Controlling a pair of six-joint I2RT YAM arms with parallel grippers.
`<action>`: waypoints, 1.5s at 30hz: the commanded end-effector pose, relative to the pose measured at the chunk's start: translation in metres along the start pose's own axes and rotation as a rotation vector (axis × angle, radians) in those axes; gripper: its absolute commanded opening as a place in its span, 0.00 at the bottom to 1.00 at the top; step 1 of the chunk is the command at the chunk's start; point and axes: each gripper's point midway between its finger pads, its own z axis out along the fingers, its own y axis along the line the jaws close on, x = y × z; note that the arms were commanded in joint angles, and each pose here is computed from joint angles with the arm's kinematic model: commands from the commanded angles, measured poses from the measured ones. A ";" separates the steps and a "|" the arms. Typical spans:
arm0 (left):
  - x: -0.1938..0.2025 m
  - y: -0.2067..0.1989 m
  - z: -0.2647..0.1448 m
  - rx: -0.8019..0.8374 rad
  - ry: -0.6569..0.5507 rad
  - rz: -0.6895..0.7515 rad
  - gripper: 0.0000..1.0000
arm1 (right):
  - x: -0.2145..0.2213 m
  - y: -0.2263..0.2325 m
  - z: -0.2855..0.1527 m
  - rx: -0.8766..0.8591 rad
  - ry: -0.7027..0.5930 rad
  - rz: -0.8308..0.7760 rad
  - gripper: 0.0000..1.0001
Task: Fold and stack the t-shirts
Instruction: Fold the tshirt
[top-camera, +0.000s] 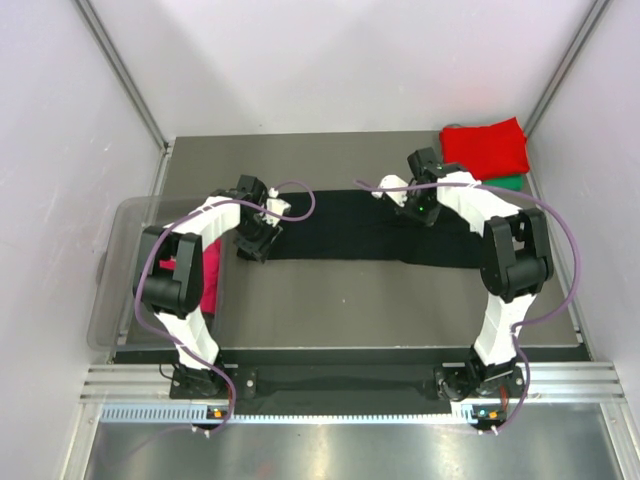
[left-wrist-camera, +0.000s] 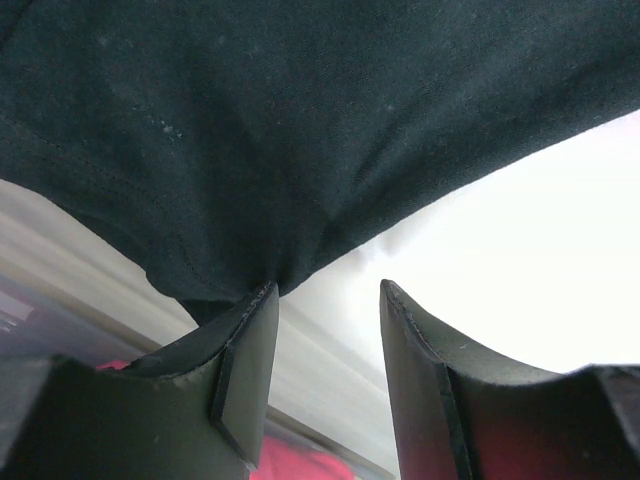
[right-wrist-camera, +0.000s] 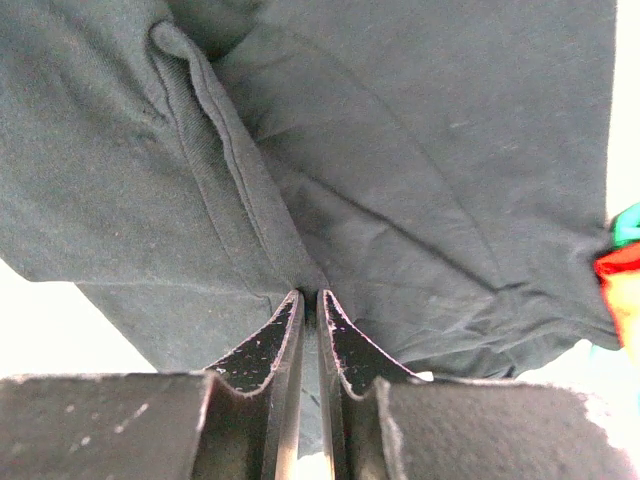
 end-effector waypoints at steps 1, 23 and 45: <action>0.001 -0.001 0.003 0.013 0.003 -0.012 0.50 | -0.008 -0.002 -0.014 0.035 -0.024 -0.011 0.09; 0.002 -0.003 0.006 0.023 0.010 -0.012 0.50 | -0.014 -0.007 -0.021 0.068 0.000 -0.033 0.09; 0.002 -0.003 0.007 0.025 0.012 -0.013 0.49 | -0.022 -0.015 -0.060 0.142 -0.064 -0.002 0.31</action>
